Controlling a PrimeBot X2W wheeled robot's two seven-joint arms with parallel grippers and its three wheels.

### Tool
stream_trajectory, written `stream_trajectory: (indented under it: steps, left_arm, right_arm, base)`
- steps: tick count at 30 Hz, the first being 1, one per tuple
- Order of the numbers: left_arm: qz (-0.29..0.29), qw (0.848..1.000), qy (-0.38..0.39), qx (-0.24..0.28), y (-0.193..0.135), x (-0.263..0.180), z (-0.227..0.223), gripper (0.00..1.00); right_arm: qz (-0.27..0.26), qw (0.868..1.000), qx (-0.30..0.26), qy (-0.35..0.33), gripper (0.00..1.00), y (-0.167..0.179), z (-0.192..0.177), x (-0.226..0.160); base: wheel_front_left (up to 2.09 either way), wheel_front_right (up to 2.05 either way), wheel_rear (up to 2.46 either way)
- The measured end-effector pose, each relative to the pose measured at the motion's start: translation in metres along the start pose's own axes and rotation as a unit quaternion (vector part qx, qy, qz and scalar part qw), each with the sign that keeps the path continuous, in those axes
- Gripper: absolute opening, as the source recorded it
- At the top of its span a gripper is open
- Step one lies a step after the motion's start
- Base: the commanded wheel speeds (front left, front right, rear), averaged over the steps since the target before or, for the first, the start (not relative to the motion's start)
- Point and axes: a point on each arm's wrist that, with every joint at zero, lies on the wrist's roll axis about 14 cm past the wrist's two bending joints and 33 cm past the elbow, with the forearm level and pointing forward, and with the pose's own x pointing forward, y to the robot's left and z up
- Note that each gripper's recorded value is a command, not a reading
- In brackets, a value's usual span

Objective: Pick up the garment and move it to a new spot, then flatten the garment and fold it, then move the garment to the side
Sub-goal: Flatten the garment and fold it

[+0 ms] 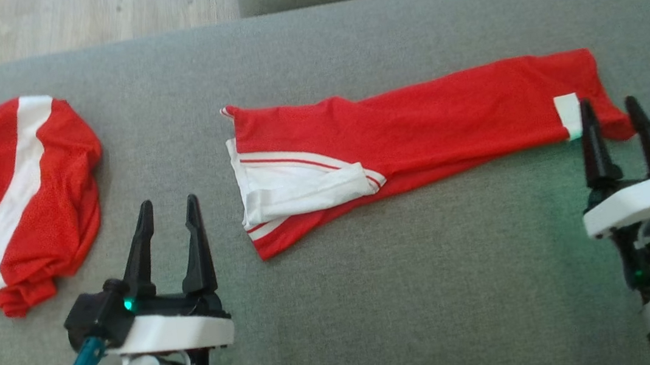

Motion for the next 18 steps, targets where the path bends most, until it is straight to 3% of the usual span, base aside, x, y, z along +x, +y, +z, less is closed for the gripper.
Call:
stream_trajectory:
  steps: [8,18]
  left_arm:
    - [0.008,1.000,0.016,-0.004,0.010,0.021,-0.014,1.00]
    - [0.024,0.999,0.045,-0.004,0.025,0.023,-0.034,1.00]
  right_arm:
    - [-0.071,0.996,-0.004,0.062,1.00,-0.040,-0.019,0.049]
    - [-0.153,0.972,-0.001,0.179,1.00,-0.079,-0.082,0.065]
  base:
    - [0.00,0.00,0.00]
    - [0.00,0.00,0.00]
